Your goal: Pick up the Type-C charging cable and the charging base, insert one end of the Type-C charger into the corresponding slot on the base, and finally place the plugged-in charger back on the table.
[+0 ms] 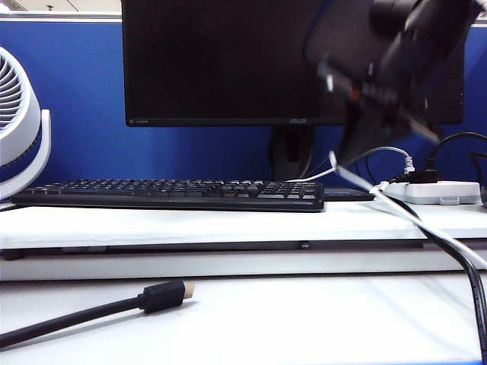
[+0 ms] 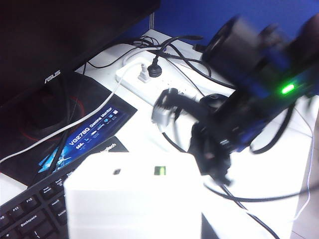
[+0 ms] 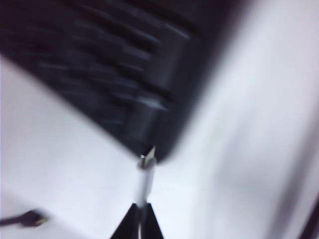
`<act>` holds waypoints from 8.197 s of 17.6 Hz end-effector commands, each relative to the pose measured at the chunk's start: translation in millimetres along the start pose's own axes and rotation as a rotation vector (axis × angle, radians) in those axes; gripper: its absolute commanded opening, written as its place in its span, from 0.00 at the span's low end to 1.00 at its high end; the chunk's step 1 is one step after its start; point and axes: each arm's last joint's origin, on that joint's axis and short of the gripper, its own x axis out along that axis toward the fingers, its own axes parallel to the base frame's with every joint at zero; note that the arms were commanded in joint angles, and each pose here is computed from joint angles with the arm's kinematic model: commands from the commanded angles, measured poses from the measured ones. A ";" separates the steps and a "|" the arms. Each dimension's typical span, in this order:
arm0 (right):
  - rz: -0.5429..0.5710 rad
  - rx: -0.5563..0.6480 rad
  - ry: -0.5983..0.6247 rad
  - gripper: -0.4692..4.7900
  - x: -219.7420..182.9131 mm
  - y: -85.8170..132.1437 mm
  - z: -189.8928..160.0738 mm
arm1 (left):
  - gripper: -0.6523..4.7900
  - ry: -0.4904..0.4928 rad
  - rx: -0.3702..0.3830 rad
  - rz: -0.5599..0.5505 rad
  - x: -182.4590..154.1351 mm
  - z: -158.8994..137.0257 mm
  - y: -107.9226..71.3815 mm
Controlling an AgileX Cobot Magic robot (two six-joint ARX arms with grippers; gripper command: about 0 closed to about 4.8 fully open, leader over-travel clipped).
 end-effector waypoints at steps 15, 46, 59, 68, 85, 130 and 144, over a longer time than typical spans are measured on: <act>0.145 -0.429 -0.341 0.07 -91.8 48.7 -4.0 | 0.11 -0.032 0.011 -0.003 -3.1 4.2 -1.1; -0.251 0.192 0.162 0.37 7.5 21.4 -14.2 | 0.11 -0.029 0.008 -0.004 -3.1 3.9 -1.2; -0.433 0.328 0.236 0.37 24.1 8.2 -21.3 | 0.11 -0.020 0.004 -0.005 -3.0 2.9 -1.3; -0.470 0.389 0.200 0.37 26.6 -9.1 -16.3 | 0.11 -0.005 -0.002 -0.008 -2.9 1.4 -1.5; -0.193 0.228 0.241 0.08 9.1 8.1 -1.5 | 0.11 -0.005 -0.002 -0.008 -3.0 1.4 -1.6; 0.200 -0.826 -0.622 0.07 -201.4 108.5 -17.9 | 0.11 -0.128 -0.110 -0.611 -8.9 13.1 -16.5; -0.104 -1.252 -0.741 0.07 -201.5 144.8 -26.3 | 0.11 -0.124 -0.111 -0.944 -15.6 13.2 -23.4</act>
